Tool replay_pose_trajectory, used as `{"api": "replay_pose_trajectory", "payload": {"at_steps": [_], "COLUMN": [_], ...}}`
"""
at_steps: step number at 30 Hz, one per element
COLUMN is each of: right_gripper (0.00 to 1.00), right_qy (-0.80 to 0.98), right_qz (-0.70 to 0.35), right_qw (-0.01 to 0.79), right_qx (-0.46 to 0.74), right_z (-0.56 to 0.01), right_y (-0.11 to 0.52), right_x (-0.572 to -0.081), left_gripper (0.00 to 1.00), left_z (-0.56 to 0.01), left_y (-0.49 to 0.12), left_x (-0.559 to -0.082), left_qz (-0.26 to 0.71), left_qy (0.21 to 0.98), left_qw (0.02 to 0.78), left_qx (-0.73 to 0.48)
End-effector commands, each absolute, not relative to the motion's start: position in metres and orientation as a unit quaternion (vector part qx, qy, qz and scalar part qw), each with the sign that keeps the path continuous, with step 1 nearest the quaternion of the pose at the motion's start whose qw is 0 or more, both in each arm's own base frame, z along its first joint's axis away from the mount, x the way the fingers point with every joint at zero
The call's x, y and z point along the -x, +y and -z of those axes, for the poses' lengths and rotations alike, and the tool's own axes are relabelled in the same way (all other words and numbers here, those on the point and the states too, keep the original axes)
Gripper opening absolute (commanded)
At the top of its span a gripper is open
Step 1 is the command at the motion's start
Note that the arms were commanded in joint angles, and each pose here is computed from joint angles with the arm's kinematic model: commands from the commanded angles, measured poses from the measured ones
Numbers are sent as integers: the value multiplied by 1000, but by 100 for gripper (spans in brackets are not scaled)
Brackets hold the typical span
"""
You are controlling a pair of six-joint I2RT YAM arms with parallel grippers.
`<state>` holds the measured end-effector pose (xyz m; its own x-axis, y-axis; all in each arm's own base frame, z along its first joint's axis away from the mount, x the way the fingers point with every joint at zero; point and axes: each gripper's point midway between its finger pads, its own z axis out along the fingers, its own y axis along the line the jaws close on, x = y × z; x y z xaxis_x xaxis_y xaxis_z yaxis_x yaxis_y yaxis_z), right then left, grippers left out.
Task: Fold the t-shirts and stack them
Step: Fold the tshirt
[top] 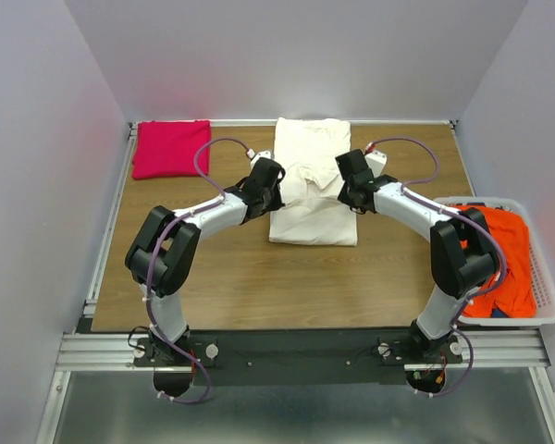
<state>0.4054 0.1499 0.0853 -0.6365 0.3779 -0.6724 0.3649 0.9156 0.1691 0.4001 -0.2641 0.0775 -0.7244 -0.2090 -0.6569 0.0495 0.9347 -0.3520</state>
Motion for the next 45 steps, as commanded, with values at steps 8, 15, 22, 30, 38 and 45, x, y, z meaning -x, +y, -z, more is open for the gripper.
{"api": "replay_pose_trajectory", "payload": {"at_steps": [8,15,22,30,38,45], "right_gripper": [1,0,0,15,67,45], "right_qy": [899,896,899,905,896,901], "right_qz": [-39,-46,-59,-65,-69,-95], "right_qw": [387,392,381,360,387,391], "right_qx": [-201,-204,-207,-215,-205,-161], "right_z": [-95,-101,-92,-72,-106,-123], "right_y": [152,151,151,134,113,142], "right_x": [-446,-463,-480,-501,-502,-476], "left_gripper": [0,0,0,22,56,18], "left_z": [-119,-125,-106,-96,-144,-142], "left_y": [-255,-254,-262,-258,-221,-232], "left_x": [-443,-467,-490,-519,-529,-502], "left_qz": [167,169,171,192,197,213], "left_qy": [887,884,888,885,860,866], "left_qw": [425,432,424,423,469,450], "left_qx": [64,58,44,29,38,43]}}
